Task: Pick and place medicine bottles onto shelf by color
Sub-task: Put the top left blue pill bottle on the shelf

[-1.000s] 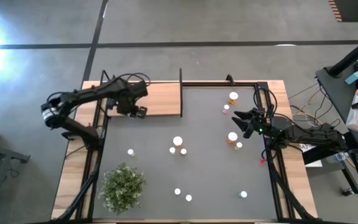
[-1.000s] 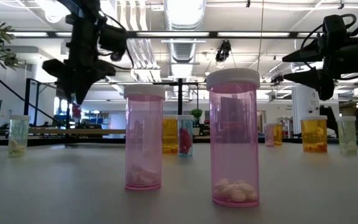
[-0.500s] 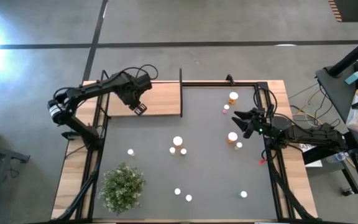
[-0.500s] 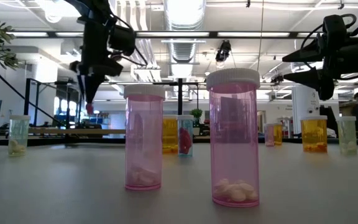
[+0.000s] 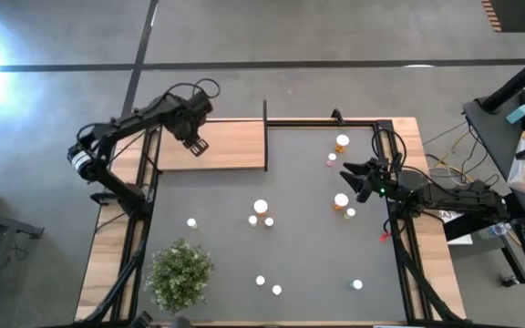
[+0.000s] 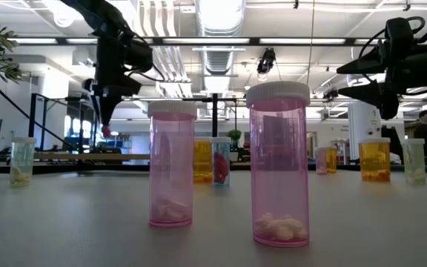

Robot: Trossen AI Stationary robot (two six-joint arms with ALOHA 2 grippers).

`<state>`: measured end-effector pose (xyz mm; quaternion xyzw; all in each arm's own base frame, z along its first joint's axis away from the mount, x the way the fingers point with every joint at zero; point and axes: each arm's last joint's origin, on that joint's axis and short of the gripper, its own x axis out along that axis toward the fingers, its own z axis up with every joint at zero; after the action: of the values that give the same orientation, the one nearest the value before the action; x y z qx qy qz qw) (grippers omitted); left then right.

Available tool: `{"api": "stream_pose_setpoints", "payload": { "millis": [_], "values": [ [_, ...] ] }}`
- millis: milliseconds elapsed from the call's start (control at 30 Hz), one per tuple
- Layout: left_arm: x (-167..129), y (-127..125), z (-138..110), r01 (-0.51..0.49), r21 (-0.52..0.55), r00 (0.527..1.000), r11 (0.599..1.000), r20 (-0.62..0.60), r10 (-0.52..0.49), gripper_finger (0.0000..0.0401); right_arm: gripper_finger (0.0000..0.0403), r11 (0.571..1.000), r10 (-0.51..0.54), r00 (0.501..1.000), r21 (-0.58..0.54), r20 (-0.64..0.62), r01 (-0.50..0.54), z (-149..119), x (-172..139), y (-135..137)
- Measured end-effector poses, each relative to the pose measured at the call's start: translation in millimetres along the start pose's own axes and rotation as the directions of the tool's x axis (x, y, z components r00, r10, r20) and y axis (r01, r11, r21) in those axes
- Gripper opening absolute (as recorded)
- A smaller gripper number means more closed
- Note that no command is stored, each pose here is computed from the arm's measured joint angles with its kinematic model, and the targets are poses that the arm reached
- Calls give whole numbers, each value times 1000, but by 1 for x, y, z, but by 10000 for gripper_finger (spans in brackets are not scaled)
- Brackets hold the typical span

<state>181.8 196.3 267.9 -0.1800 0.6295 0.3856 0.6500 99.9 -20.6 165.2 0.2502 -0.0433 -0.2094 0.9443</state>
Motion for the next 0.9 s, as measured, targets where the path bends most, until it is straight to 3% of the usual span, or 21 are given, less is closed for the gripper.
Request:
{"api": "stream_pose_setpoints", "payload": {
  "millis": [267, 900],
  "values": [
    [7, 23, 2, 5, -98, 1000, 995, 14, -4, 98, 247, 1000, 0, 1000, 0, 0, 0, 0, 0, 0],
    [43, 59, 18, -2, -196, 997, 981, -71, -12, 98, 247, 1000, 0, 1000, 0, 0, 0, 0, 0, 0]
  ]
}}
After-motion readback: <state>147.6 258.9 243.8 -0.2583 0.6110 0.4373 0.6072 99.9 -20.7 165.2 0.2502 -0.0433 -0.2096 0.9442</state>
